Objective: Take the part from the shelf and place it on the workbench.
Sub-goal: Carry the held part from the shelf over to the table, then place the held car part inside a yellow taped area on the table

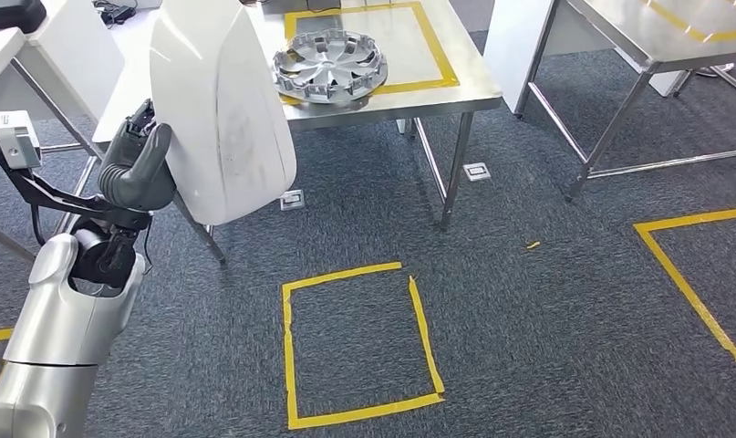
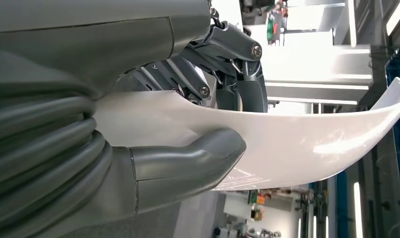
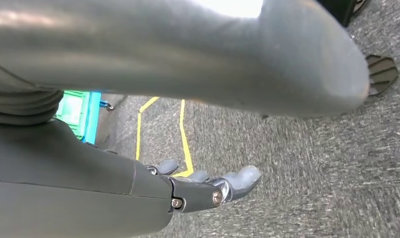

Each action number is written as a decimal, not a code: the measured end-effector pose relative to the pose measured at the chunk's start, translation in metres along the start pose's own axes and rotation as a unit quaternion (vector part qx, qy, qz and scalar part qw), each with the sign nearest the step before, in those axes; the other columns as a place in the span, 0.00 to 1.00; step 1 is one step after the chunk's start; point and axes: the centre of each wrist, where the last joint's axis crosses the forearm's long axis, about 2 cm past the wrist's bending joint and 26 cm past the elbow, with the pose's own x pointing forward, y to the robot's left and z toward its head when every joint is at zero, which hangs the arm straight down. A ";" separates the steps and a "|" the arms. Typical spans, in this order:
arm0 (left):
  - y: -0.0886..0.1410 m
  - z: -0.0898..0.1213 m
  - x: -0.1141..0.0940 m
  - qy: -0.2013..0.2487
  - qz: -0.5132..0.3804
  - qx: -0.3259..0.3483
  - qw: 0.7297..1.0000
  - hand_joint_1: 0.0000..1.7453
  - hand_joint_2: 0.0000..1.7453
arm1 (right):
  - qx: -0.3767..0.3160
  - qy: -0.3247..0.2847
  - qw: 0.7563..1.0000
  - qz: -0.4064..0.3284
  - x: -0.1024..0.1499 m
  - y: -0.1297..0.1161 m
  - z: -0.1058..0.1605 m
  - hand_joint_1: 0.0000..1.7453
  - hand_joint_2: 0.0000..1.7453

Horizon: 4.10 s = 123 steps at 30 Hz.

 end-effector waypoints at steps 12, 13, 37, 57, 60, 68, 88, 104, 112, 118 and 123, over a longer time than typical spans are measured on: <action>0.001 0.006 -0.002 0.005 0.001 0.002 1.000 1.00 1.00 | 0.001 0.002 1.000 -0.001 0.000 0.001 0.000 0.00 0.00; 0.001 0.006 -0.002 0.005 0.001 0.002 1.000 1.00 1.00 | 0.001 0.002 1.000 -0.001 0.000 0.001 0.000 0.00 0.00; 0.001 0.010 -0.006 0.012 -0.001 0.005 1.000 1.00 1.00 | 0.000 0.001 1.000 -0.006 -0.002 -0.001 0.000 0.00 0.00; 0.001 0.011 -0.006 0.013 -0.006 0.004 1.000 1.00 1.00 | 0.001 0.001 1.000 -0.002 -0.003 -0.001 0.000 0.00 0.00; 0.001 0.011 -0.004 0.011 -0.008 0.004 1.000 1.00 1.00 | 0.001 0.003 1.000 -0.001 -0.004 -0.001 0.000 0.00 0.00; 0.002 0.014 -0.005 0.014 -0.008 0.008 1.000 1.00 1.00 | -0.001 0.008 1.000 -0.001 -0.005 -0.001 0.000 0.00 0.00; -0.001 0.006 -0.011 0.014 0.002 0.006 1.000 1.00 1.00 | -0.003 0.007 1.000 -0.002 -0.005 -0.002 0.000 0.00 0.00; 0.005 0.011 -0.012 0.021 0.004 0.016 1.000 1.00 1.00 | -0.004 0.005 1.000 -0.008 -0.003 -0.003 0.000 0.00 0.00; 0.013 0.009 -0.016 0.059 -0.034 0.026 0.997 1.00 1.00 | -0.005 0.003 1.000 -0.006 0.002 -0.003 0.000 0.00 0.00; 0.025 0.013 -0.042 0.141 -0.204 0.037 0.968 1.00 1.00 | -0.006 0.003 1.000 0.000 0.001 -0.003 0.000 0.00 0.00; 0.035 0.020 -0.064 0.202 -0.309 0.054 0.928 1.00 1.00 | -0.004 0.001 1.000 0.007 0.001 -0.001 0.000 0.00 0.00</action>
